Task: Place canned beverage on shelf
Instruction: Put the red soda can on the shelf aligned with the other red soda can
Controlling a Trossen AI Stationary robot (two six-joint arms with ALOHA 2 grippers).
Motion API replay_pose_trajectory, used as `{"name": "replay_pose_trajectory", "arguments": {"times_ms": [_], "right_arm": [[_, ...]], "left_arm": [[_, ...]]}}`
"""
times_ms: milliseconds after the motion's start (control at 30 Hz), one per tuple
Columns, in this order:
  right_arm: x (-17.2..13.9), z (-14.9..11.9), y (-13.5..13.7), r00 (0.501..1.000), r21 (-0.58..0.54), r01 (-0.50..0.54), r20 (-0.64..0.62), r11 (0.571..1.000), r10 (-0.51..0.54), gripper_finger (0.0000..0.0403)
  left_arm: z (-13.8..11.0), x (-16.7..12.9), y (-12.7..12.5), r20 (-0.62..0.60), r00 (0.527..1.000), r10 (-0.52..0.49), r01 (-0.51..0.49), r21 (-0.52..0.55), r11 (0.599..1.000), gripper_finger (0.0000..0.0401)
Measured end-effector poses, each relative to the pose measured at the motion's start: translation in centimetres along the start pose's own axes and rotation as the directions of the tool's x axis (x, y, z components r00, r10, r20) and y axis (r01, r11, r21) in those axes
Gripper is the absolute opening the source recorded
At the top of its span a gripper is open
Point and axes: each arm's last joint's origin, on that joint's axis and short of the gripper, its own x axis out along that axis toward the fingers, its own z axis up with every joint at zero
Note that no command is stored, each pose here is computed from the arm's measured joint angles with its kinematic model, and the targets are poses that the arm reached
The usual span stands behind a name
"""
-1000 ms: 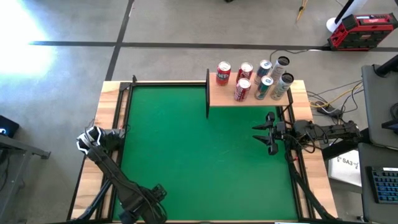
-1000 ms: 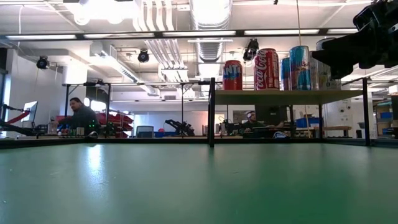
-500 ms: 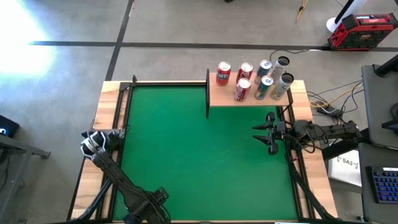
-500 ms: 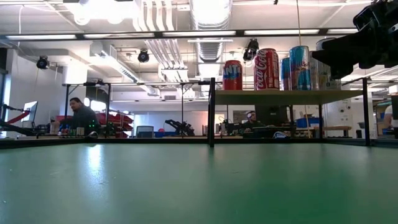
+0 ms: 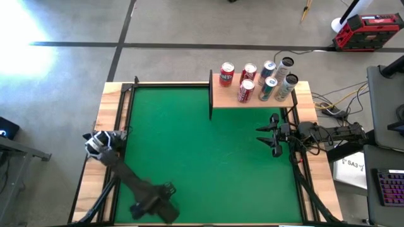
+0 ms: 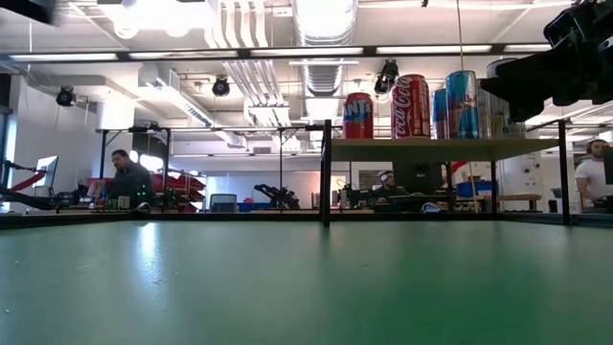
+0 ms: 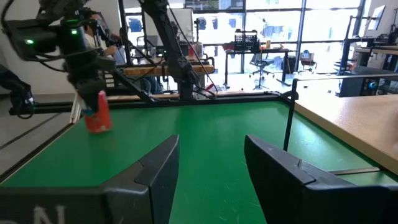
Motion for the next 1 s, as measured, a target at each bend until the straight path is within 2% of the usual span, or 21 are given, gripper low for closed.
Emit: {"name": "replay_pose_trajectory", "arguments": {"times_ms": [167, 333, 433, 533, 700, 1000], "right_arm": [[0.0, 0.0, 0.0, 1.000, 0.000, 0.000, 0.000, 1.000, 0.000, 0.0173], [0.0, 0.0, 0.0, 1.000, 0.000, 0.000, 0.000, 1.000, 0.000, 0.0173], [0.0, 0.0, 0.0, 1.000, 0.000, 0.000, 0.000, 1.000, 0.000, 0.0173], [0.0, 0.0, 0.0, 1.000, 0.000, 0.000, 0.000, 1.000, 0.000, 0.0173], [0.0, 0.0, 0.0, 1.000, 0.000, 0.000, 0.000, 1.000, 0.000, 0.0173], [0.0, 0.0, 0.0, 1.000, 0.000, 0.000, 0.000, 1.000, 0.000, 0.0173]], "left_arm": [[2.1, -0.9, -5.1, 0.067, 0.998, -0.019, 0.005, 0.195, 0.981, 0.0292], [4.2, -1.8, -9.9, 0.096, 0.984, -0.150, 0.108, 0.351, 0.930, 0.0292], [5.4, -2.2, -12.8, 0.072, 0.978, -0.193, 0.146, 0.419, 0.896, 0.0292], [7.0, -2.5, -15.5, 0.050, 0.979, -0.200, 0.149, 0.499, 0.854, 0.0292], [9.7, -3.0, -19.3, 0.008, 0.977, -0.215, 0.162, 0.633, 0.757, 0.0292], [13.6, -3.5, -24.1, -0.056, 0.957, -0.286, 0.226, 0.762, 0.606, 0.0305]]}}
